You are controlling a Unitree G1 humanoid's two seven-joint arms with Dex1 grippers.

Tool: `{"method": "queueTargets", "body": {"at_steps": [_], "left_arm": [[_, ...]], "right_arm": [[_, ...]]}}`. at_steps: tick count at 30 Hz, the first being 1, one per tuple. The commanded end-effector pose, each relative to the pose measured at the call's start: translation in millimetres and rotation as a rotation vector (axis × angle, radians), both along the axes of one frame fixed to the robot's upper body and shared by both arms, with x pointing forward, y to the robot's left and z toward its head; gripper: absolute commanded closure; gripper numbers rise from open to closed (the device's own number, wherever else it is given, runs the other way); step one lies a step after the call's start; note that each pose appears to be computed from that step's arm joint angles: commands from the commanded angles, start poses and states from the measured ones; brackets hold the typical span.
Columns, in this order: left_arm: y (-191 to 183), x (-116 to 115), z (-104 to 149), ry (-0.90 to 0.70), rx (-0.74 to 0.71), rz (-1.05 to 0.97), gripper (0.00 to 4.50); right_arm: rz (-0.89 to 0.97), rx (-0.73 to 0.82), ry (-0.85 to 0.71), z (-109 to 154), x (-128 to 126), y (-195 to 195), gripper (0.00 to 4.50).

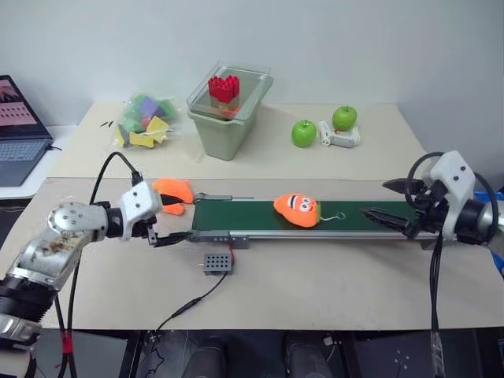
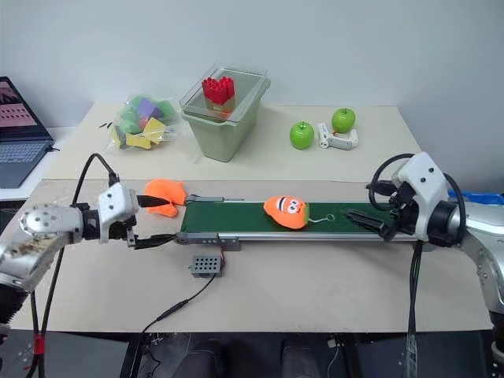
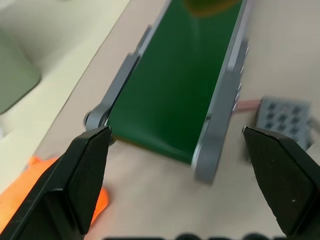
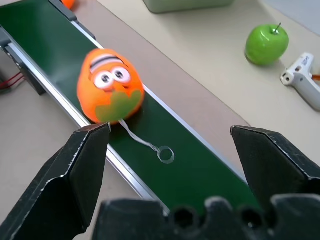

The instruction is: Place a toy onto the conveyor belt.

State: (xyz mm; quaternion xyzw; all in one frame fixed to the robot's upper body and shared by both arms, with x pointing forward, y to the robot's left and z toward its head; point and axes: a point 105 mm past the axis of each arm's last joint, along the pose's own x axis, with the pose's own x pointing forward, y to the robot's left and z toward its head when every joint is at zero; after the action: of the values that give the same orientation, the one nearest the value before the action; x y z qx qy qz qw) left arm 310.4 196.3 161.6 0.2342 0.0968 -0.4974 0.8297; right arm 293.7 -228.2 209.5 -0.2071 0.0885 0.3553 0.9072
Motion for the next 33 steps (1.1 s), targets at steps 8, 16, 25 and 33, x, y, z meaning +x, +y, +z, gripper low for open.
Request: {"method": "queueTargets", "body": {"at_steps": [8,16,25,33], "left_arm": [[-9.9,20.1,61.6,-0.101,-0.143,0.069,0.01],[-8.7,26.3,72.8,-0.116,-0.209,0.130,0.01],[-6.8,26.9,76.2,-0.125,-0.226,0.157,0.01],[-6.8,32.0,82.8,-0.145,-0.259,0.184,0.01]], "right_arm": [[0.094,0.055,-0.091,30.2,5.3,15.9,0.00],[0.086,0.059,-0.083,27.8,10.0,15.5,0.00],[0.063,0.048,-0.082,28.6,12.8,12.1,0.00],[0.049,0.045,-0.084,28.5,13.2,10.0,0.00]]}}
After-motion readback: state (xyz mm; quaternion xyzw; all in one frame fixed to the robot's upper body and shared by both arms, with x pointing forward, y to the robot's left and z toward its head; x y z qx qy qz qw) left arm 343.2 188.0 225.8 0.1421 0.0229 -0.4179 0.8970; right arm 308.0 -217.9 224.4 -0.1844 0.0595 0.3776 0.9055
